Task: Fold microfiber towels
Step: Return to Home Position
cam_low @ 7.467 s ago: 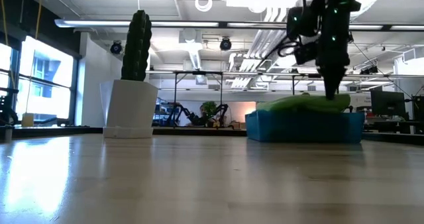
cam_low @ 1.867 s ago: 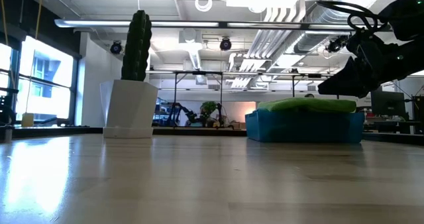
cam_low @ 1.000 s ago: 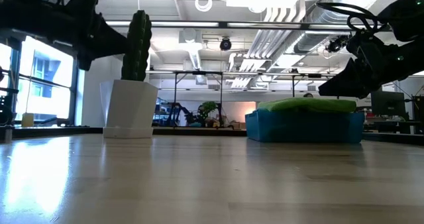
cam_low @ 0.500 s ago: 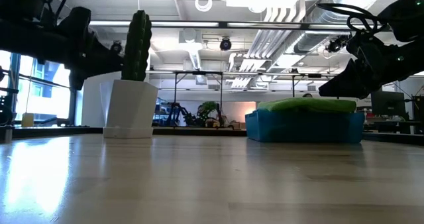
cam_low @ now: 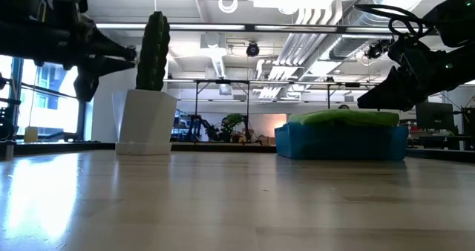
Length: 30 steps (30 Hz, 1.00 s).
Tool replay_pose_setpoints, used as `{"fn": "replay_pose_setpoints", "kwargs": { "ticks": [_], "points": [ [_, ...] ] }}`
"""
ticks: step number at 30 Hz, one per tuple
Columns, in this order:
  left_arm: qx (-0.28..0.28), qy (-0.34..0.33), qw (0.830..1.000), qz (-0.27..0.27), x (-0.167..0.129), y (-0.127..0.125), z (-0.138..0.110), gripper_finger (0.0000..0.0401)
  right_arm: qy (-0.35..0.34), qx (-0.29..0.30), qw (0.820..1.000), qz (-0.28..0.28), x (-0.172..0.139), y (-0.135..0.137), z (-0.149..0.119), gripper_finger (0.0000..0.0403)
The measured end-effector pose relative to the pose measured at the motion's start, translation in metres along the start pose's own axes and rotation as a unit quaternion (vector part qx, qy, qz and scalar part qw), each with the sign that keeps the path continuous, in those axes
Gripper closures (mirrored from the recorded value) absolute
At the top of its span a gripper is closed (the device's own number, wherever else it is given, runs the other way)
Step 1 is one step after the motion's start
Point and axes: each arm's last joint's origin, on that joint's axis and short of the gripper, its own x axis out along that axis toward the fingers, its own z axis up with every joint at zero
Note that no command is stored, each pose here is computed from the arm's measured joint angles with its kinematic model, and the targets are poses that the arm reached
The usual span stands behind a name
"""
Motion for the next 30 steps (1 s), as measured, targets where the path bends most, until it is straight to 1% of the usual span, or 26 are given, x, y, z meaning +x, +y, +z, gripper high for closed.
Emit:
{"fn": "replay_pose_setpoints", "kwargs": {
  "ticks": [2, 9, 14, 30],
  "points": [
    [-0.005, -0.01, 1.0, -0.01, -0.002, -0.001, 0.002, 0.0311, 0.0, 0.0, 1.0, 0.0, 0.0, 0.0, 0.0, 0.0263],
    [0.0, 0.032, 0.999, -0.04, -0.009, 0.0, -0.002, 0.0311, 0.0, 0.0, 1.0, 0.0, 0.0, 0.0, 0.0, 0.0263],
    [-0.006, 0.013, 0.998, -0.069, -0.013, -0.003, 0.003, 0.0311, 0.0, 0.0, 1.0, 0.0, 0.0, 0.0, 0.0, 0.0263],
    [-0.006, 0.013, 0.998, -0.069, -0.013, -0.003, 0.003, 0.0311, 0.003, -0.001, 1.0, -0.001, 0.0, 0.0, -0.001, 0.0263]
  ]
}}
